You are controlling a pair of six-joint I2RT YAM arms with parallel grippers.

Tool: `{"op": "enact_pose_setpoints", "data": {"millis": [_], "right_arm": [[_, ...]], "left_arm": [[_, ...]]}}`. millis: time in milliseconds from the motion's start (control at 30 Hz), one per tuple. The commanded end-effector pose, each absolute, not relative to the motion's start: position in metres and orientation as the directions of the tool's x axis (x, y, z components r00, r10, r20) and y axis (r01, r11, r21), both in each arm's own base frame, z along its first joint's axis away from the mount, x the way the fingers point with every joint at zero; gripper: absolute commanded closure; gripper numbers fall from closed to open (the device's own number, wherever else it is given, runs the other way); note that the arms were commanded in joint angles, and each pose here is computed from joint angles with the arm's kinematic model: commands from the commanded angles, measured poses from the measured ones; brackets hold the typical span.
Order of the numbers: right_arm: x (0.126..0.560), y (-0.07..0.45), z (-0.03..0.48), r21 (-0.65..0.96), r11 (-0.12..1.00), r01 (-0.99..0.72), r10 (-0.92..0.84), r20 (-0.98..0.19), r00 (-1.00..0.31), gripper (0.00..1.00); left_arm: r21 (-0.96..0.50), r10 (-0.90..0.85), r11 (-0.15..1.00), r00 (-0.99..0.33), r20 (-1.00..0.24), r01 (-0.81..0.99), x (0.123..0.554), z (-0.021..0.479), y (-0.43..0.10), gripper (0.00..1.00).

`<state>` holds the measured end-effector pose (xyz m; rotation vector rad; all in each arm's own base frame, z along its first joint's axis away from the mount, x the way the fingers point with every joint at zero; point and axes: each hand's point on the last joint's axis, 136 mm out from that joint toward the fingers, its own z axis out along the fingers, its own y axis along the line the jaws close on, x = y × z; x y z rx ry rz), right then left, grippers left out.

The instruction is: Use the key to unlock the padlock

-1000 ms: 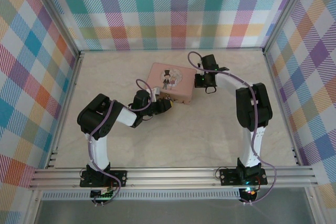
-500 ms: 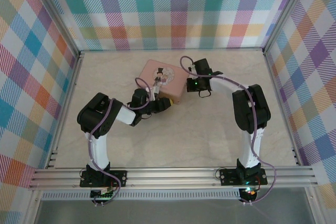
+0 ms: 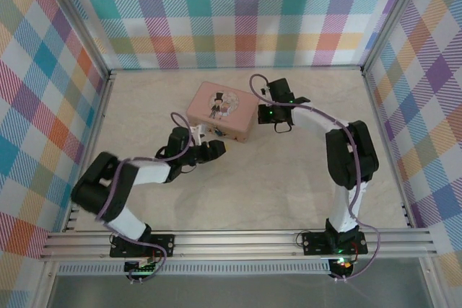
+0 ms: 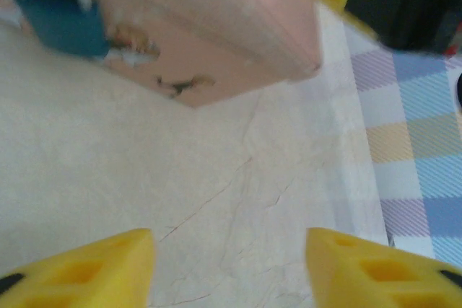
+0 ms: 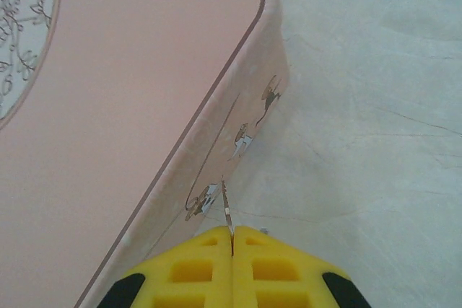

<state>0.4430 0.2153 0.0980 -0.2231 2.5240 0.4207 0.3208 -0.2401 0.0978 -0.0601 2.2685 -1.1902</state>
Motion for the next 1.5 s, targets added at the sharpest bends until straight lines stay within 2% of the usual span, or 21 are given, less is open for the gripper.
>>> {"op": "enact_pose_setpoints", "data": {"millis": [0,100,233,400,567,733,1000,1467], "right_arm": [[0.435,0.199,0.115,0.231,0.955,-0.187,-0.023,-0.571,-0.821,1.0],[0.427,0.191,0.119,0.218,0.963,-0.157,-0.004,-0.573,-0.819,1.0],[0.422,0.187,0.123,0.226,0.964,-0.138,0.019,-0.579,-0.815,1.0],[0.42,0.187,0.121,0.244,0.962,-0.126,0.039,-0.576,-0.817,1.0],[0.421,0.188,0.121,0.252,0.959,-0.127,0.045,-0.581,-0.813,1.0],[0.428,0.181,0.118,0.243,0.965,-0.095,0.064,-0.576,-0.815,1.0],[0.45,0.172,0.1,0.202,0.979,-0.037,0.084,-0.557,-0.826,1.0],[0.468,0.181,0.088,0.178,0.981,-0.075,0.034,-0.538,-0.842,1.0]], "left_arm": [[-0.616,-0.303,0.776,-0.779,-0.548,0.132,0.327,0.109,-0.197,0.26],[-0.547,-0.348,0.836,-0.724,-0.596,0.048,0.346,0.137,-0.165,0.13],[-0.534,-0.413,0.845,-0.687,-0.597,-0.043,0.392,0.155,-0.13,0.13],[-0.441,-0.396,0.89,-0.676,-0.621,-0.116,0.454,0.151,-0.105,0.15],[-0.484,-0.419,0.867,-0.698,-0.581,-0.118,0.505,0.134,-0.1,0.16],[-0.561,-0.403,0.827,-0.743,-0.535,-0.045,0.528,0.119,-0.121,0.16],[-0.718,-0.399,0.693,-0.793,-0.459,0.067,0.516,0.119,-0.162,0.19],[-0.735,-0.354,0.665,-0.812,-0.464,0.131,0.423,0.128,-0.201,0.22]]}}
